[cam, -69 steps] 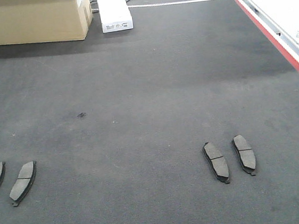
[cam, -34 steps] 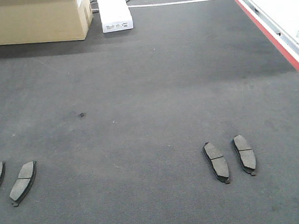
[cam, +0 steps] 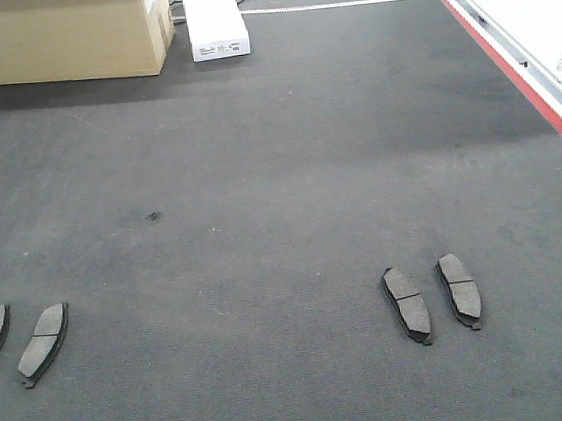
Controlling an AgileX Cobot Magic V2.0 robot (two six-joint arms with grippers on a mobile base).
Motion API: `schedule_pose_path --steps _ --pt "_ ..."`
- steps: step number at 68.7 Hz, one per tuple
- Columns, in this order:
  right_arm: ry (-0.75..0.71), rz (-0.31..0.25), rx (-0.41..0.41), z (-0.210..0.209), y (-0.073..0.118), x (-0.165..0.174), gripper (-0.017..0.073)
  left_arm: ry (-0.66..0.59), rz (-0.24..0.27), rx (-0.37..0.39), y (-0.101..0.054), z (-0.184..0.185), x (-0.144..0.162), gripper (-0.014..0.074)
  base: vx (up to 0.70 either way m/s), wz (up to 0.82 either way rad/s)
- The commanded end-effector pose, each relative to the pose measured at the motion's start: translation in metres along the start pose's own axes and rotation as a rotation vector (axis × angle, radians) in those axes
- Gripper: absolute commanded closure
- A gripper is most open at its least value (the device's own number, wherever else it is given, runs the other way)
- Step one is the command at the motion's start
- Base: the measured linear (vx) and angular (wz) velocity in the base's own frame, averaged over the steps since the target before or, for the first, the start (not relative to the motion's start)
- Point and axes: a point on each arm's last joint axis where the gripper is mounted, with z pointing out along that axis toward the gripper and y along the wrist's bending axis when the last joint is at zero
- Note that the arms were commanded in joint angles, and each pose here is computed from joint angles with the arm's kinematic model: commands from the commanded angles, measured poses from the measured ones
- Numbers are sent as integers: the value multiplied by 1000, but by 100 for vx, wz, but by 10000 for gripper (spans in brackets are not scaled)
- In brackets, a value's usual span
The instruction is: Move and align brake pads A on conveyor
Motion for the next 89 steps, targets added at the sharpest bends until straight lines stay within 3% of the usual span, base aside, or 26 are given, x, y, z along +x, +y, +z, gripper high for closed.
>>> schedule_pose_path --steps 1,16,20,26,34,43,64,89 --pt "-87 -10 0 -3 0 -14 566 -82 -1 -6 1 -1 -13 599 0 0" --pt "-87 -10 0 -3 0 -14 566 -76 2 0 -1 4 -4 599 0 0" --pt "-87 -10 0 -3 0 -14 566 -64 -31 13 -3 8 4 599 0 0" --pt "-87 -10 0 -3 0 -14 566 -52 -120 22 -6 13 16 599 0 0" --pt "-87 -10 0 -3 0 -14 566 -23 -181 -2 -7 18 30 599 0 0" --pt "-87 -10 0 -3 0 -14 566 -42 -181 -14 -9 15 43 599 0 0" --pt "-87 -10 0 -3 0 -14 566 -241 -189 -43 -17 15 103 599 0 0" --pt "-85 -12 1 -3 0 -13 566 -203 -179 -39 -17 16 104 599 0 0"
